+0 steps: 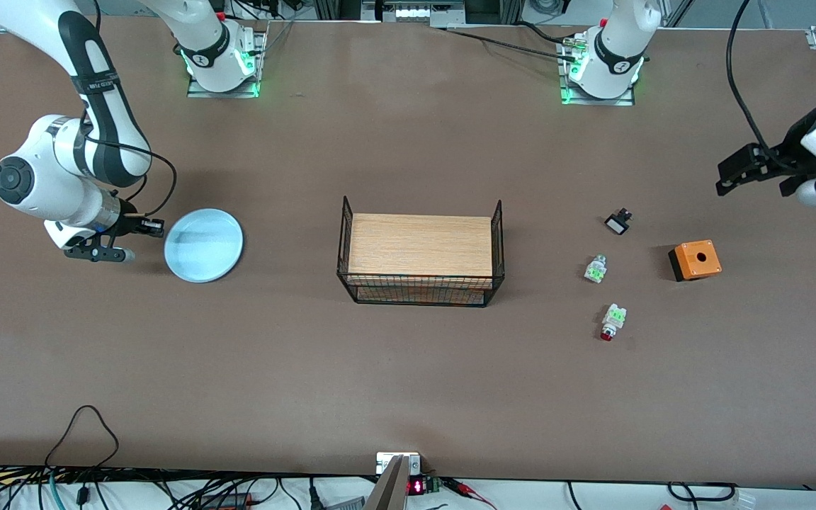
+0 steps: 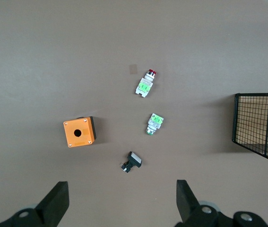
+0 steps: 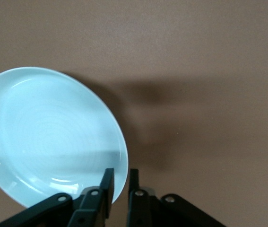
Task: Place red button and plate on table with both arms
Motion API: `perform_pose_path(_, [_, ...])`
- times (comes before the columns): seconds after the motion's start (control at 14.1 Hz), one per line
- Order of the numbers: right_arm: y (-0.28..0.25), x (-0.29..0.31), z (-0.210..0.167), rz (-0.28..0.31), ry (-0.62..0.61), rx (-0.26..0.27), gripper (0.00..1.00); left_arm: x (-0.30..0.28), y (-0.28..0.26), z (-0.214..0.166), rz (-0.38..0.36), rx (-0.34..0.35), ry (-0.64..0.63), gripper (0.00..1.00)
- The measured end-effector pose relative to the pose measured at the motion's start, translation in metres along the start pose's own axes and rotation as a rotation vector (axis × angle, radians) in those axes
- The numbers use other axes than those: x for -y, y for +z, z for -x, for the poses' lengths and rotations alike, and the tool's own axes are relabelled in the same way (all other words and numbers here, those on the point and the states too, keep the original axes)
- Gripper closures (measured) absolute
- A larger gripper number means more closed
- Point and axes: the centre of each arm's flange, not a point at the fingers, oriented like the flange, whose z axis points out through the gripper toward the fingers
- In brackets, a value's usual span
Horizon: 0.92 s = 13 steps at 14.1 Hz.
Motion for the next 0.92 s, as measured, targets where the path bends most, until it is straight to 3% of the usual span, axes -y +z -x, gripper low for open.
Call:
perform_pose_path(0.21, [-0.046, 0.010, -0.007, -0.027, -0.002, 0.039, 0.44, -0.001, 0.002, -0.008, -0.001, -0.010, 0.002, 0.00])
perform_pose_path(0.5, [-0.128, 0.032, -0.028, -0.045, 0.011, 0.000, 0.03, 0.000, 0.011, -0.013, -0.002, 0.002, 0.024, 0.00])
perform_pose_path(0.78, [-0.219, 0.062, -0.038, -0.044, -0.013, -0.018, 0.00, -0.001, 0.030, -0.023, 0.003, 0.025, 0.023, 0.00])
perform_pose_path(0.92, [-0.252, 0.074, -0.037, 0.005, -0.048, -0.034, 0.00, 0.000, 0.031, -0.025, 0.005, 0.026, 0.021, 0.00])
